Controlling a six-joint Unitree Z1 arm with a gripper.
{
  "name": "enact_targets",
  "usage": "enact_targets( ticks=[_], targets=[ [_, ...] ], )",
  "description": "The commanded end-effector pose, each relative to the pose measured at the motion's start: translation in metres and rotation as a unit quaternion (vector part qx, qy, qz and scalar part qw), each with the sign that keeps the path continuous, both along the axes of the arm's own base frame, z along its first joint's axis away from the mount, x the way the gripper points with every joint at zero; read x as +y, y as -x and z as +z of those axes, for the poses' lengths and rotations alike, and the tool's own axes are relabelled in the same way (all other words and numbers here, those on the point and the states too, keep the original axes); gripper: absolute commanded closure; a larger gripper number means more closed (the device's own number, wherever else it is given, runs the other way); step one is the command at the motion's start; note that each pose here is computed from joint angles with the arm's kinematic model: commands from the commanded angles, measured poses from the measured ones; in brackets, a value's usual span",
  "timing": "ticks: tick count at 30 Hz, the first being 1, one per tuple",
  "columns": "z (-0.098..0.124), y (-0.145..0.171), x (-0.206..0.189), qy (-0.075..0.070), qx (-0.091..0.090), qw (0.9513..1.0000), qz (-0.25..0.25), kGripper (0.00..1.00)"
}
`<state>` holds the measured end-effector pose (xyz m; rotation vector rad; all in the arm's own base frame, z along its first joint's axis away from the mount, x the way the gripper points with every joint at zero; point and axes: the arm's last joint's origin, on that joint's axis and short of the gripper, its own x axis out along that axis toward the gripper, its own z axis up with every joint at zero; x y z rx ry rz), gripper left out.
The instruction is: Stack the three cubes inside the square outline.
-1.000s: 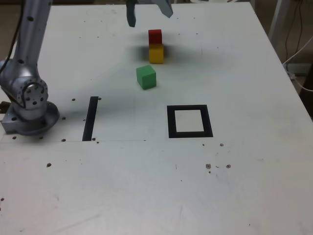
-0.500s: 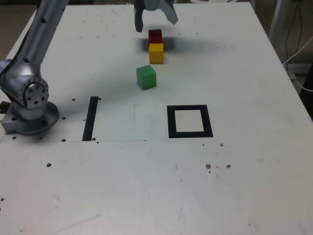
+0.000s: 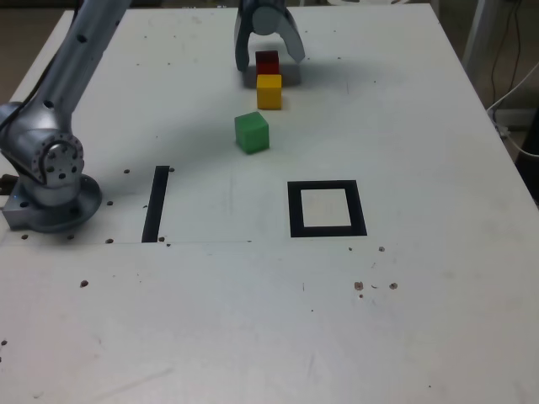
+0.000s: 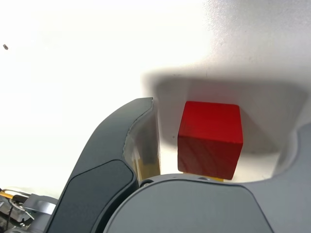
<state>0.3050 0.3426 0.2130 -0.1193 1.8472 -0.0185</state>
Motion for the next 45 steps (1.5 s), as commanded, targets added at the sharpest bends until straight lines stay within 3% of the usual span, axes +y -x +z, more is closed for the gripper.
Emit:
enact_targets(
  ticks=[1,6,9,30,37,45],
  targets=[
    [-0.002,-0.001,-0.001,0.004,0.005,1.0,-0.003,0.5],
    [-0.003,-0.002,-0.001,0.002,0.006,1.0,-0.005,0.72],
    [-0.004,-0.003,-0.001,0.002,0.006,1.0,-0.006,0.78],
    [0.0,-0.005,-0.004,0.0,0.004,0.9999,-0.011,0.8],
    [0.027,-0.009,-0.018,-0.02,-0.01,0.9995,-0.024,0.8],
    [0.079,-0.021,-0.07,-0.051,-0.033,0.9967,-0.054,0.8]
  ],
)
